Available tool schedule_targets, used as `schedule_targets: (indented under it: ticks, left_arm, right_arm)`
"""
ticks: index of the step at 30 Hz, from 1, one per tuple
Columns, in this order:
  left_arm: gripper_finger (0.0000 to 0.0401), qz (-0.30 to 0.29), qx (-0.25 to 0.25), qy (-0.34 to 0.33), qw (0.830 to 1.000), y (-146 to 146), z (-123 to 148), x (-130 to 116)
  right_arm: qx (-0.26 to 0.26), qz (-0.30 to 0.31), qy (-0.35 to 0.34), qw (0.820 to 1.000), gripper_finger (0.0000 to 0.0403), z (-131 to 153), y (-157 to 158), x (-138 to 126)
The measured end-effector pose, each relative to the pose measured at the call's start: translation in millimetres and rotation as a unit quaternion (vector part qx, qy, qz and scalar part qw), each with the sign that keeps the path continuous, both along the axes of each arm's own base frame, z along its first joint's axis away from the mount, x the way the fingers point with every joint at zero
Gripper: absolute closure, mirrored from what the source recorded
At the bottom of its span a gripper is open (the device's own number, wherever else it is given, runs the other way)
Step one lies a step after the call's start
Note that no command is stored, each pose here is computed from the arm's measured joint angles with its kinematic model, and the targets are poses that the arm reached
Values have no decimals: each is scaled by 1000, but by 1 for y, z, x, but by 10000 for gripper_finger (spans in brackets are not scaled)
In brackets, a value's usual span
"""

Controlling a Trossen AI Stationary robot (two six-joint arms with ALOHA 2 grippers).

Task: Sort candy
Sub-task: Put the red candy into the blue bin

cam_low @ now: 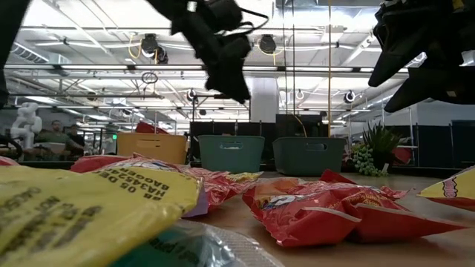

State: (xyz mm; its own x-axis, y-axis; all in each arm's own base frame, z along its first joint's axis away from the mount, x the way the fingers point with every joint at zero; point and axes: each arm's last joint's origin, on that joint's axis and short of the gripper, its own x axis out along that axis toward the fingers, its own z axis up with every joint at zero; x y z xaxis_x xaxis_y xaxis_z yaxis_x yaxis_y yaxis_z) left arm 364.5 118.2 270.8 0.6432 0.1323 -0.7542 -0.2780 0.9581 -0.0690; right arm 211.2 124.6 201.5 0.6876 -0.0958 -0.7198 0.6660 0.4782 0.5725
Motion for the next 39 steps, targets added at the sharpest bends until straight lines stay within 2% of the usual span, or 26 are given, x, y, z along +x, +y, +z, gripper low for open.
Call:
schedule_targets:
  ticks: [3,9,12,15,19,25,29,39]
  left_arm:
    - [239,4,-9,-23,1000,-22,-9,-25]
    - [239,-37,1,-44,998,-74,-22,-63]
    - [239,-76,16,-44,996,-102,-24,-70]
    - [239,-145,48,-9,988,-128,-36,-76]
    - [239,-221,80,18,972,-151,-49,-74]
    - [239,-274,101,42,955,-164,-68,-66]
    - [239,-312,93,56,944,-171,-84,-59]
    - [239,-338,91,64,935,-188,-119,-44]
  right_arm:
    - [-3,4,2,1000,211,0,0,0]
    - [-15,13,9,1000,211,-1,-1,-1]
    - [-23,22,11,999,211,-1,-1,-1]
    - [-29,28,11,999,211,-1,-1,-1]
    - [-32,33,12,999,211,-1,0,-1]
    - [-32,33,12,999,211,-1,0,-1]
    - [-32,33,12,999,211,-1,0,-1]
    - [-32,34,11,999,211,-1,0,-1]
